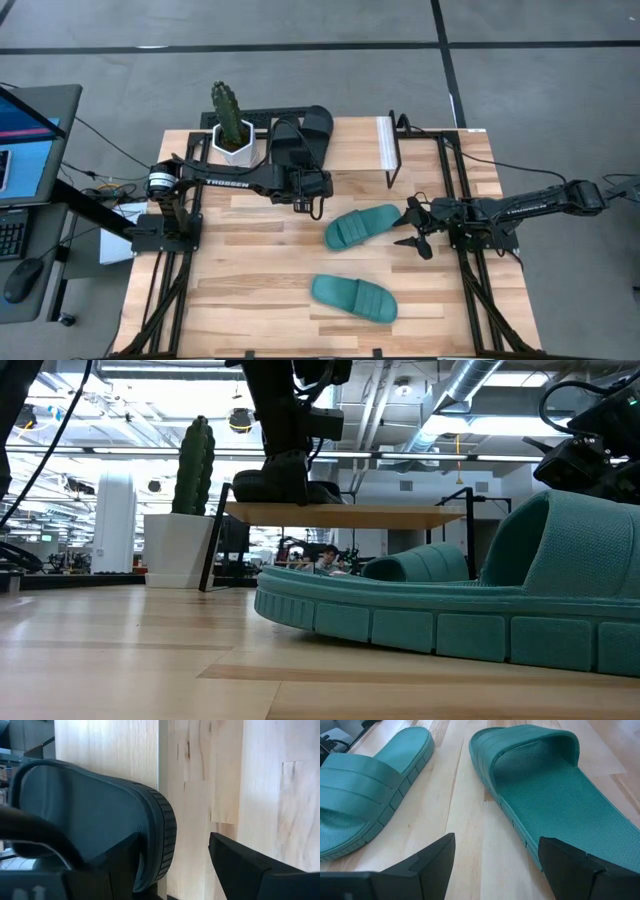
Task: Pick and place slides into the shelf
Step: Put the black slide on the shelf
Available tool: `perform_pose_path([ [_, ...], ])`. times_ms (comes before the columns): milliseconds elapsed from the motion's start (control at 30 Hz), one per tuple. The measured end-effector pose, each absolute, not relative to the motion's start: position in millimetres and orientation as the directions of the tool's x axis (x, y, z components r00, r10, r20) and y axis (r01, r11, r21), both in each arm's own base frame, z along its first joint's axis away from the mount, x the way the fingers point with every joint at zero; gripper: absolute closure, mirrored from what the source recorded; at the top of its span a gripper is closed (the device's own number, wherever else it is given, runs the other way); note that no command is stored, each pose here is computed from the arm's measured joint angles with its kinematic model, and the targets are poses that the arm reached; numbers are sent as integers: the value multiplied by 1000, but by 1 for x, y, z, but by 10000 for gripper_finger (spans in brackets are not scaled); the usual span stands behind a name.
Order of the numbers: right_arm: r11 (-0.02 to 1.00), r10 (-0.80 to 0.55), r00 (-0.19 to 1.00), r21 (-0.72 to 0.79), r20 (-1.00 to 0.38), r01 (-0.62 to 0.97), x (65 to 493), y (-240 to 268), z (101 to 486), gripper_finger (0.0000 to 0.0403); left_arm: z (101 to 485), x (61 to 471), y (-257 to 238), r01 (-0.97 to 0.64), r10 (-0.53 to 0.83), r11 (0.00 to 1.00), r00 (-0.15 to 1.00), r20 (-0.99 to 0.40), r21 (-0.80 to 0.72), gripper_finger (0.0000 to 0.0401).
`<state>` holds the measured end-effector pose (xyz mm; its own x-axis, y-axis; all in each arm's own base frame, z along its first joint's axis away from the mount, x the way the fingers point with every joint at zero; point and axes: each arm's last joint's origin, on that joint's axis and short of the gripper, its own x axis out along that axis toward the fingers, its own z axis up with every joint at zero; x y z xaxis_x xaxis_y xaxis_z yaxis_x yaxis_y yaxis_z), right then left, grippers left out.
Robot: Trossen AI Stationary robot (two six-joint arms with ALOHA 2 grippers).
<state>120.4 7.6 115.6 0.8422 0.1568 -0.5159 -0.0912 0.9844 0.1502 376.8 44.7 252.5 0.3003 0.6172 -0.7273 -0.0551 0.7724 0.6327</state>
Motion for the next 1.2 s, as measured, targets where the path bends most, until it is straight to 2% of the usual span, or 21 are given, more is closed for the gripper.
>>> perform_pose_path([
  [233, 984, 157, 842, 150, -516, -91, 120, 8, 115, 133, 253, 377, 44, -60, 606, 782, 306, -735, 620, 179],
  [467, 984, 157, 842, 150, -516, -91, 120, 8, 116, 133, 254, 376, 46, -71, 662, 737, 282, -695, 673, 179],
  [1200, 984, 157, 842, 150, -516, -92, 120, 8, 116, 133, 253, 377, 47, -94, 618, 778, 299, -727, 622, 179],
])
